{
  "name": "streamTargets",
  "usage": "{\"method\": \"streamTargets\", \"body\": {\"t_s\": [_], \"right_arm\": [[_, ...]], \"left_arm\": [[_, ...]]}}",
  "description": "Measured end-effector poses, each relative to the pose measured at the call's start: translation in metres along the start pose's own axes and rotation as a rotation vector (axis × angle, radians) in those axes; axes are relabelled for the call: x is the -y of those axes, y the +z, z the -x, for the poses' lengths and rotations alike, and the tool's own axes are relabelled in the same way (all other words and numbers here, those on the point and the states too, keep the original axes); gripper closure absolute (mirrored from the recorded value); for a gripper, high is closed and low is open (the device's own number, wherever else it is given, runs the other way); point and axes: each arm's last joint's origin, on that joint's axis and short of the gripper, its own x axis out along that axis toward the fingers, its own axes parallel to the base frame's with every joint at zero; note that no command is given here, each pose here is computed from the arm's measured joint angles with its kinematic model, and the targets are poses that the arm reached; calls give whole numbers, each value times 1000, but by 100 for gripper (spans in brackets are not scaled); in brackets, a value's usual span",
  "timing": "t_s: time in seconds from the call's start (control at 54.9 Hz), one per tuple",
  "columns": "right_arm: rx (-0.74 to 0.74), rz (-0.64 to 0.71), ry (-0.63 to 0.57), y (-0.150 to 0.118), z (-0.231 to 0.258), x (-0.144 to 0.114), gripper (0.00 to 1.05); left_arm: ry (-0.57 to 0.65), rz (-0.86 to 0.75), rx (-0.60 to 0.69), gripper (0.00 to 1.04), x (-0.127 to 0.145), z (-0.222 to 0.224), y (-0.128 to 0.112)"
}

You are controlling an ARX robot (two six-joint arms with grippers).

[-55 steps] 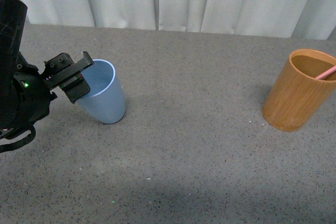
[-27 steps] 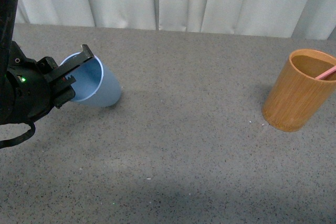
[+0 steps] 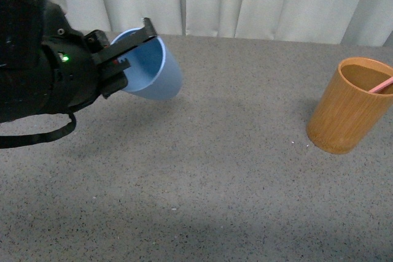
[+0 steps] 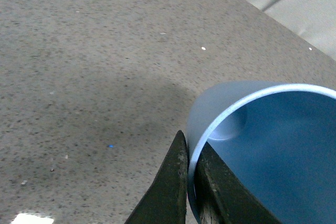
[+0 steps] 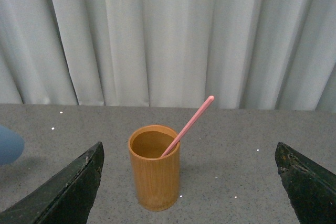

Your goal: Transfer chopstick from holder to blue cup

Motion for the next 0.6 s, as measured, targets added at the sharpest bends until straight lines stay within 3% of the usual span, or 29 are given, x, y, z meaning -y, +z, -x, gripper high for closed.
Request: {"method": "streamTargets", "body": {"t_s": [0.182, 0.328, 0.601], "right_arm": [[0, 0, 0, 0, 0, 0, 10], [0, 0, 0, 0, 0, 0, 10], [0, 0, 0, 0, 0, 0, 10]], "left_arm": [[-51, -72, -62, 101, 24, -3, -22], [-47, -134, -135, 101, 27, -6, -45], [-46, -165, -154, 101, 28, -6, -50]]}}
